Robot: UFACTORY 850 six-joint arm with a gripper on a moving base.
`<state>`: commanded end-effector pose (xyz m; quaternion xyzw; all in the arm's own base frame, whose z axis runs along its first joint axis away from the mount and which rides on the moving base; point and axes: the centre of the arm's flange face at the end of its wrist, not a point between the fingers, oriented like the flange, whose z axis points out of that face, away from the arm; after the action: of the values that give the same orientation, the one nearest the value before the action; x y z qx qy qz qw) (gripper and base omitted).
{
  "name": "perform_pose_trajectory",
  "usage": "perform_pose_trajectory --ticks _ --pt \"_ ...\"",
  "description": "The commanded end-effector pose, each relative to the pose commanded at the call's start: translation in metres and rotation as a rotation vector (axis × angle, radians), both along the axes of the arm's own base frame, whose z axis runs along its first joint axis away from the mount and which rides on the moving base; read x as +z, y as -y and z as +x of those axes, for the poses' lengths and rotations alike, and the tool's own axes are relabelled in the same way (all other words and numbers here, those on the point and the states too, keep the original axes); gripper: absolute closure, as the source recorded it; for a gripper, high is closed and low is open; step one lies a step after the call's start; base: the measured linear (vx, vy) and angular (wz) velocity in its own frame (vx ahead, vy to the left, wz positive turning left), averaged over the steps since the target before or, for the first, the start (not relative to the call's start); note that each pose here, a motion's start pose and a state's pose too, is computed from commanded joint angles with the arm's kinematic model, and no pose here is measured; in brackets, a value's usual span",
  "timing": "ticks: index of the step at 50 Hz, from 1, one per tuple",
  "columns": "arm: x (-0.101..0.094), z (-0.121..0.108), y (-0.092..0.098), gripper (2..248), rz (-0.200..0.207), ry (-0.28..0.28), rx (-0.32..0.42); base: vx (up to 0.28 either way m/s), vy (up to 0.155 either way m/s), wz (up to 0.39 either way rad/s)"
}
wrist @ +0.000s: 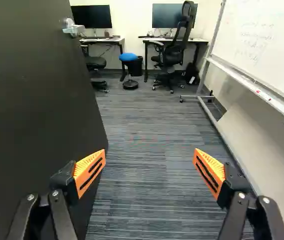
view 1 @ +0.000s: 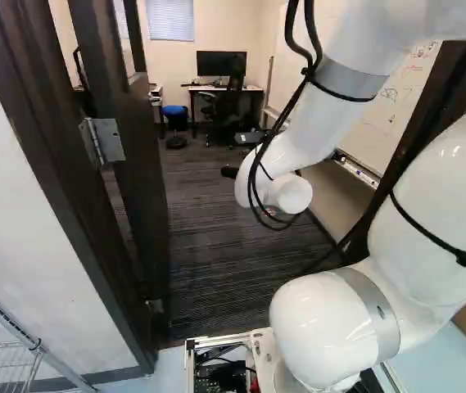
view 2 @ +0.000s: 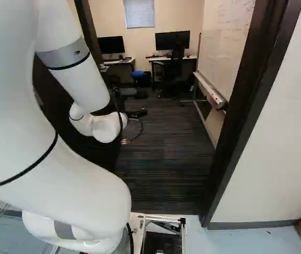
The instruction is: Open the door and move inside
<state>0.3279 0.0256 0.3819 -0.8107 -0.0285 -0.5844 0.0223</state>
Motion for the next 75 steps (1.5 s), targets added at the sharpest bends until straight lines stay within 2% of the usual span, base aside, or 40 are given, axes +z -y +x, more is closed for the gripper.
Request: perform_pose_trajectory --ticks 17,34,75 --pt "-0.008 -0.031 0.015 3 -0.002 -0.005 -0.039 0.0 0.0 0.0" --pt "-0.014 -0.051 0.023 3 -0.003 -0.009 -0.064 0.0 0.0 0.0" --pt "-0.016 -0.058 0.026 3 -0.003 -0.01 -0.072 0.0 0.0 0.0"
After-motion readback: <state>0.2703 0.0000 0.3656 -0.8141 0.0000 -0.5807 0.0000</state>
